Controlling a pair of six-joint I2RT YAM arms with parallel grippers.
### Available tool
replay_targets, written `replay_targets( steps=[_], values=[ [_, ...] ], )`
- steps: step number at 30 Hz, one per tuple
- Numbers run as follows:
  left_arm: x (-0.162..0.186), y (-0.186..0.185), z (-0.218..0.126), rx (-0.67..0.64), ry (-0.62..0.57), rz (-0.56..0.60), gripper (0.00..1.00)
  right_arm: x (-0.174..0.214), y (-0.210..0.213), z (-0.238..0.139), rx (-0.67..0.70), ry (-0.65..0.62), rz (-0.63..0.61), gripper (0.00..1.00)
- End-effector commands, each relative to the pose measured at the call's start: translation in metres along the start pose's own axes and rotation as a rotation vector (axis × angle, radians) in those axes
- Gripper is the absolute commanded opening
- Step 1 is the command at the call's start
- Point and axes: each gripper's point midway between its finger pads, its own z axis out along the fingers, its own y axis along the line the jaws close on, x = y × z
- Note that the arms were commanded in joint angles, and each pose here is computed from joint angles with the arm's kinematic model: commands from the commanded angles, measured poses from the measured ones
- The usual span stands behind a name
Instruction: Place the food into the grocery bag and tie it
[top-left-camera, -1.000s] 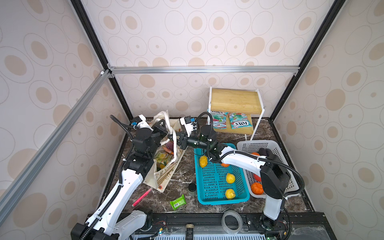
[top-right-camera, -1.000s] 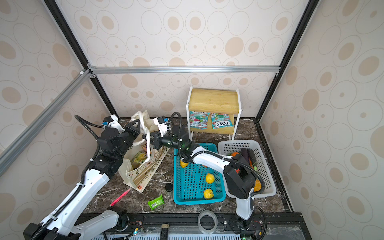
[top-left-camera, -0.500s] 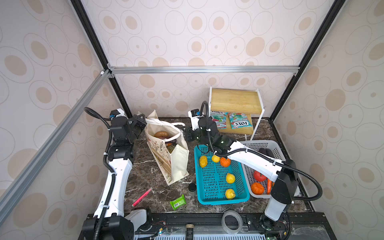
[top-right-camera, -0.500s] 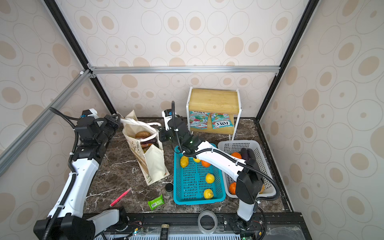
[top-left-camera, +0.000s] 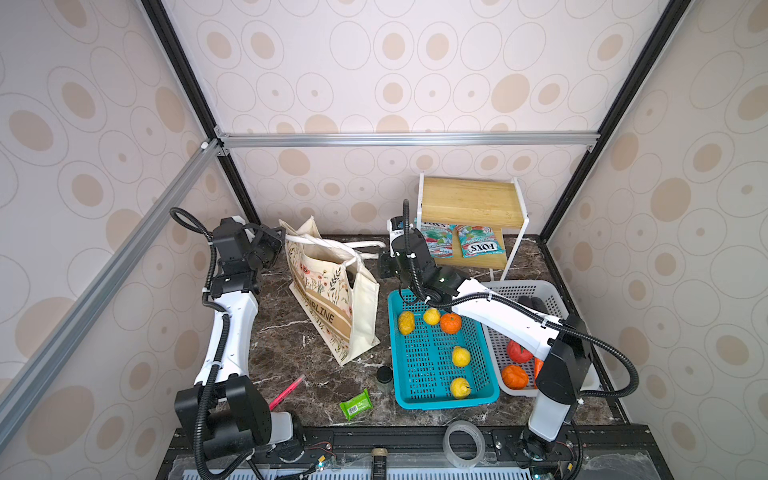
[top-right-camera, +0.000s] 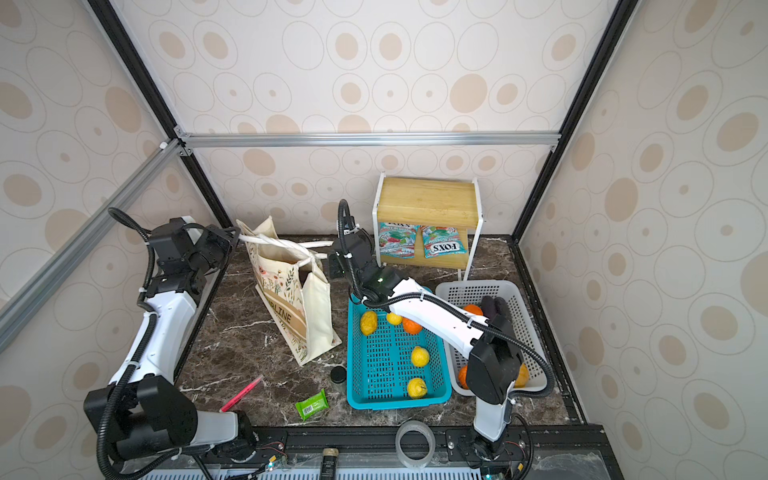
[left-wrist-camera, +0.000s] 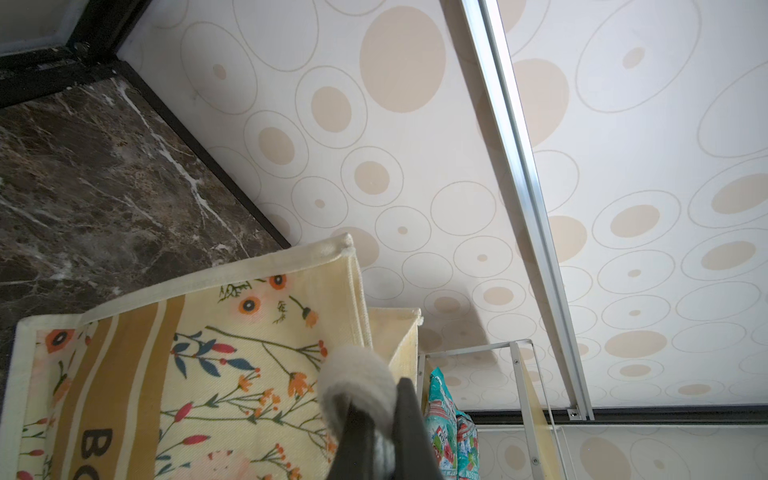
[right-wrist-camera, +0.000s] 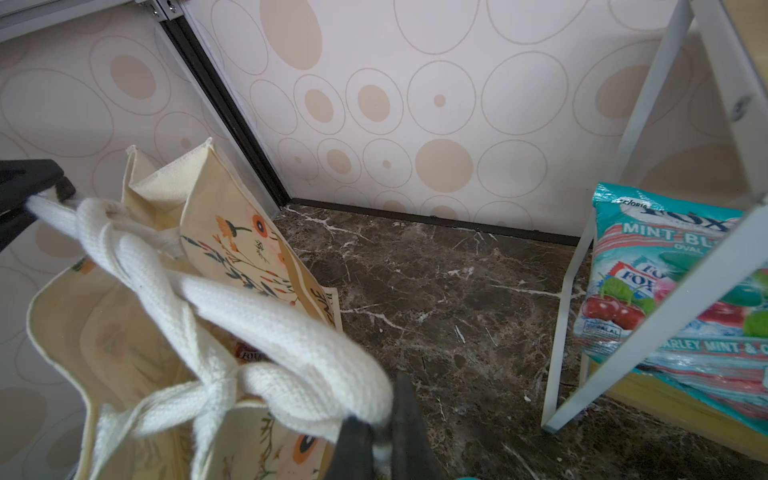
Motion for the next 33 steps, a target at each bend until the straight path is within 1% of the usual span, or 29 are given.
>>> replay_targets(
  steps=[1, 6, 11, 13, 15, 18, 20, 22, 24, 26, 28, 29, 31, 33],
  values=[
    [-0.121, -0.01, -0.033, -0.019, -0.441, 0.022, 0.0, -0.05, -0.092, -0.015, 0.346, -0.097, -0.033, 0.0],
    [-0.135, -0.01, -0.027, -0.037, -0.474, 0.017, 0.0, -0.077, -0.088, -0.004, 0.295, -0.126, -0.048, 0.0],
    [-0.135, -0.006, -0.029, -0.029, -0.486, -0.005, 0.0, -0.075, -0.108, 0.012, 0.341, -0.077, -0.047, 0.0],
    [-0.132, -0.005, -0.029, -0.017, -0.484, -0.004, 0.0, -0.08, -0.109, 0.016, 0.305, -0.087, -0.02, 0.0],
    [-0.129, 0.005, -0.028, -0.037, -0.483, -0.004, 0.0, -0.084, -0.106, 0.022, 0.285, -0.099, -0.022, 0.0],
    [-0.13, 0.013, -0.026, -0.077, -0.486, 0.008, 0.0, -0.095, -0.099, 0.036, 0.283, -0.084, -0.076, 0.0],
    [-0.13, 0.008, -0.022, -0.043, -0.482, -0.004, 0.0, -0.1, -0.095, 0.043, 0.275, -0.08, -0.094, 0.0],
    [-0.131, -0.002, -0.017, 0.004, -0.471, -0.012, 0.0, -0.112, -0.088, 0.051, 0.25, -0.116, -0.104, 0.0],
    [-0.132, -0.005, -0.016, -0.006, -0.465, -0.004, 0.0, -0.126, -0.077, 0.057, 0.211, -0.15, -0.122, 0.0],
    [-0.125, -0.002, -0.019, 0.005, -0.478, -0.023, 0.0, -0.13, -0.07, 0.064, 0.183, -0.152, -0.142, 0.0],
    [-0.113, 0.01, -0.017, 0.015, -0.475, -0.049, 0.0, -0.126, -0.072, 0.071, 0.196, -0.147, -0.151, 0.0],
    [-0.111, 0.009, -0.017, 0.036, -0.481, -0.042, 0.0, -0.125, -0.076, 0.074, 0.213, -0.149, -0.159, 0.0],
    [-0.099, 0.016, -0.007, 0.041, -0.441, -0.034, 0.0, -0.123, -0.081, 0.079, 0.232, -0.158, -0.16, 0.0],
    [-0.087, 0.014, 0.001, 0.057, -0.411, 0.004, 0.0, -0.124, -0.083, 0.085, 0.218, -0.165, -0.151, 0.0]
  ],
)
